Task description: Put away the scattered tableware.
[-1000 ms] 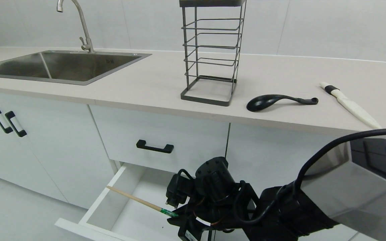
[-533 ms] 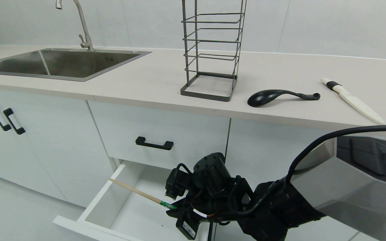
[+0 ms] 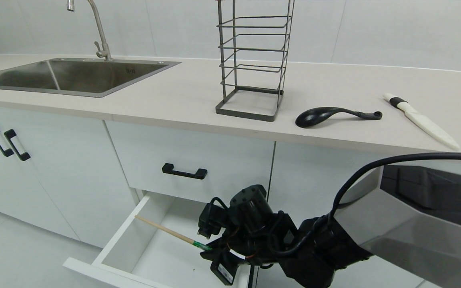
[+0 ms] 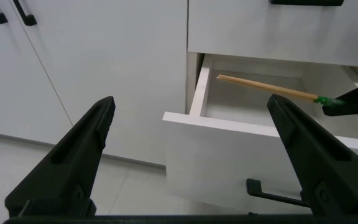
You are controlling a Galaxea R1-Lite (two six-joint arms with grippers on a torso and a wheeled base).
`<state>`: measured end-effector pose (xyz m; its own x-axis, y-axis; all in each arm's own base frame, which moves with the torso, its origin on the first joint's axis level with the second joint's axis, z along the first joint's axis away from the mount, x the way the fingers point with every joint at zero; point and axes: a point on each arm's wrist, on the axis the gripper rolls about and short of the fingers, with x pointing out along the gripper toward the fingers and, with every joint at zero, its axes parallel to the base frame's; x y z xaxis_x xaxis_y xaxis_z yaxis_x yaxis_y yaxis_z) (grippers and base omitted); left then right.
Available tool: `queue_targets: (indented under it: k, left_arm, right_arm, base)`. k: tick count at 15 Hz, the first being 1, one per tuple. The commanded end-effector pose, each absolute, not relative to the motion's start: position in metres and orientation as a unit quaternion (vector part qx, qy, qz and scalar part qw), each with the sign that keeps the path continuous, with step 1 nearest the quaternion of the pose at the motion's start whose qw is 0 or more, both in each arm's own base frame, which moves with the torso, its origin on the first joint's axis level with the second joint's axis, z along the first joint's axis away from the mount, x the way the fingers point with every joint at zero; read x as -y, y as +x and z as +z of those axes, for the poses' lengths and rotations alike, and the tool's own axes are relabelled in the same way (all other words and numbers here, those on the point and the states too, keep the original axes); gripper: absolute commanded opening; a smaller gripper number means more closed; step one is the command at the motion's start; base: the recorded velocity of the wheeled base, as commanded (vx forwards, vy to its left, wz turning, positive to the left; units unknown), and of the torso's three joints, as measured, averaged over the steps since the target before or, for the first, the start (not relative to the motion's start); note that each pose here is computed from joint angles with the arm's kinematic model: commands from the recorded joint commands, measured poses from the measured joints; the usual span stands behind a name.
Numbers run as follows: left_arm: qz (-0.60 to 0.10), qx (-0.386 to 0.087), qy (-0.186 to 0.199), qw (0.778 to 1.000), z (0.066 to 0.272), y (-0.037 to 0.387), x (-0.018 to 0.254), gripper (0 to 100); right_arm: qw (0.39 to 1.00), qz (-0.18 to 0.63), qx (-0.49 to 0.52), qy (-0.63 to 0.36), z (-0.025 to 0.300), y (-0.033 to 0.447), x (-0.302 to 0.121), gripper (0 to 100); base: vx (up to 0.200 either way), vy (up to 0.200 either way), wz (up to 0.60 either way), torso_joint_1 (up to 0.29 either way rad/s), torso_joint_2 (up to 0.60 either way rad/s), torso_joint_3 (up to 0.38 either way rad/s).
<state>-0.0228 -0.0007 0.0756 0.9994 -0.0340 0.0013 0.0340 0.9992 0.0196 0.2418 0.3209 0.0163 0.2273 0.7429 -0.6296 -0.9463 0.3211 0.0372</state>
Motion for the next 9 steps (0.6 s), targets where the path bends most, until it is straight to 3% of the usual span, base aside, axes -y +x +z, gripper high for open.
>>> queue_targets:
  k: [1,9]
  left_arm:
    - [-0.017,0.001,0.010,1.000,0.076,-0.023,0.001,100]
    - [-0.017,0.001,0.010,1.000,0.076,-0.023,0.001,100]
  right_arm:
    - [0.762,0.554,-0.282,-0.181,0.013,0.243,-0.323,0]
    - [0.757,0.549,-0.302,-0.186,-0.006,0.248,-0.325,0]
  base:
    - [0.000,0.000,0.00,0.000,0.00,0.000]
    - [0.000,0.000,0.00,0.000,0.00,0.000]
